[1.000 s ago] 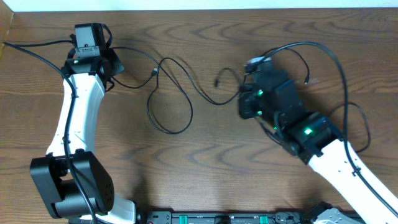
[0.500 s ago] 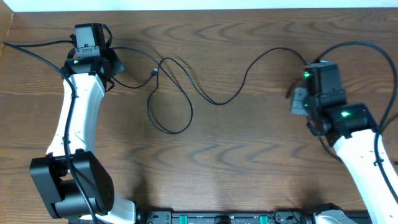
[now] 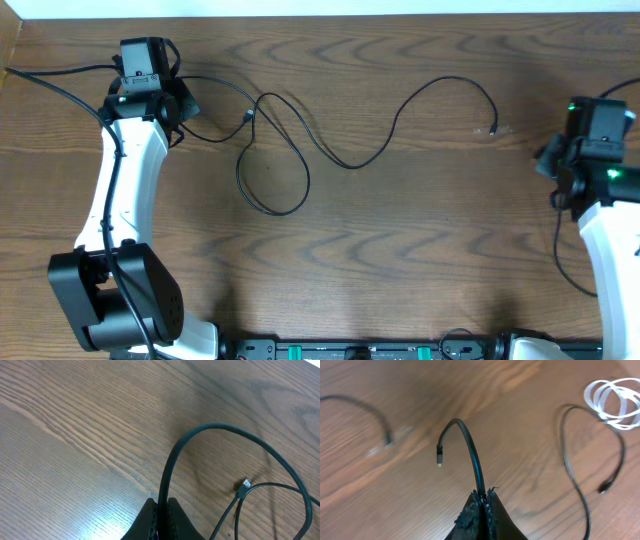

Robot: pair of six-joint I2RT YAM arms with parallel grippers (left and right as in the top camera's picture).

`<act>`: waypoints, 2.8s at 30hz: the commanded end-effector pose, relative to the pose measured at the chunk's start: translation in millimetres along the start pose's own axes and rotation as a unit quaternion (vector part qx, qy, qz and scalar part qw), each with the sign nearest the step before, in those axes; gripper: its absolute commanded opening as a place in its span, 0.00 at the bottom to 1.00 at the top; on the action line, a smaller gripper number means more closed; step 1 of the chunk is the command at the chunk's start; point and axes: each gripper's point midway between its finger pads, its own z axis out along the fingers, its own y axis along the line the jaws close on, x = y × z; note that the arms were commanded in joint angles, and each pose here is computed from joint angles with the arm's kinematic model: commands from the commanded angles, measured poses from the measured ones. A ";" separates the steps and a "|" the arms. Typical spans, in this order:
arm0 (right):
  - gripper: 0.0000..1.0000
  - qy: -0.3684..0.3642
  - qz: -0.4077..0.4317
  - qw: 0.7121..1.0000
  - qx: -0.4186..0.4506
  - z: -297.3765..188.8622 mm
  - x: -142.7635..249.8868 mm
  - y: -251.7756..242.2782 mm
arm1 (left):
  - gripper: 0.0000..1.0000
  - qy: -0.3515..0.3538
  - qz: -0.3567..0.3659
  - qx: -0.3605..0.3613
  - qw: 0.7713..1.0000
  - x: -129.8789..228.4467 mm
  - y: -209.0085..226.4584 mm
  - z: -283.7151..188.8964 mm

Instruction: Untangle cables

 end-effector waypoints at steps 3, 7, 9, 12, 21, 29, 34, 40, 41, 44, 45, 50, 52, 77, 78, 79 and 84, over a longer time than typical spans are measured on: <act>0.01 0.006 0.012 0.997 0.073 35.5 -12.0 -40.2 | 0.08 0.002 0.001 -0.003 1.000 0.0 -0.8 2.9; 0.01 -0.010 0.048 0.991 0.123 54.1 -25.0 -70.9 | 0.08 0.002 0.001 -0.003 1.000 0.0 -0.8 2.9; 0.01 -0.024 0.069 0.988 0.139 61.2 -33.2 -85.8 | 0.08 0.002 0.001 -0.003 1.000 0.0 -0.8 2.9; 0.01 -0.046 0.106 0.981 0.157 69.9 -45.3 -110.4 | 0.08 0.002 0.001 -0.003 1.000 0.0 -0.8 2.9; 0.01 -0.070 0.186 0.956 0.217 83.3 -52.3 -185.1 | 0.08 0.002 0.001 -0.003 1.000 -0.1 -0.8 2.9; 0.99 -0.059 0.240 0.947 0.204 90.1 -41.3 -215.8 | 0.08 0.002 0.001 -0.003 1.000 0.0 -0.8 2.9; 0.99 -0.049 0.238 0.965 0.103 101.1 -46.0 -182.4 | 0.08 0.002 0.001 -0.003 1.000 0.0 -0.8 2.9; 0.99 -0.029 0.175 0.974 -0.142 98.3 -55.4 -96.7 | 0.08 0.002 0.001 -0.003 1.000 0.1 -0.8 2.9; 0.99 -0.029 0.156 0.967 -0.198 91.7 -57.2 -76.7 | 0.08 0.002 0.001 -0.003 1.000 0.1 -0.8 2.9; 0.99 -0.028 0.121 0.939 -0.320 69.8 -60.1 -31.4 | 0.08 0.004 0.001 -0.001 1.000 0.9 -1.7 2.8; 0.99 -0.025 0.113 0.933 -0.342 64.6 -59.3 -20.5 | 0.07 0.005 0.002 -0.001 1.000 1.5 -2.3 2.7; 0.99 -0.002 0.071 0.925 -0.372 54.8 -47.7 17.9 | 0.08 0.014 0.015 0.028 0.999 9.1 -22.5 0.1; 0.99 0.003 0.048 0.921 -0.385 49.4 -43.5 36.2 | 0.08 0.016 0.025 0.038 0.999 13.2 -33.2 -2.0; 0.99 0.059 -0.159 0.861 -0.479 -28.9 38.5 203.6 | 0.72 0.051 0.160 0.210 0.963 121.0 -218.7 -32.6; 0.99 0.059 -0.160 0.861 -0.479 -29.6 39.4 204.5 | 0.77 0.044 0.162 0.215 0.962 117.9 -220.2 -36.6; 0.99 0.060 -0.161 0.861 -0.478 -29.5 40.1 204.7 | 0.80 0.040 0.160 0.217 0.962 115.4 -220.6 -40.0; 0.99 0.060 -0.165 0.860 -0.479 -31.2 42.3 207.3 | 0.84 -0.003 0.165 0.235 0.958 90.8 -217.5 -69.5</act>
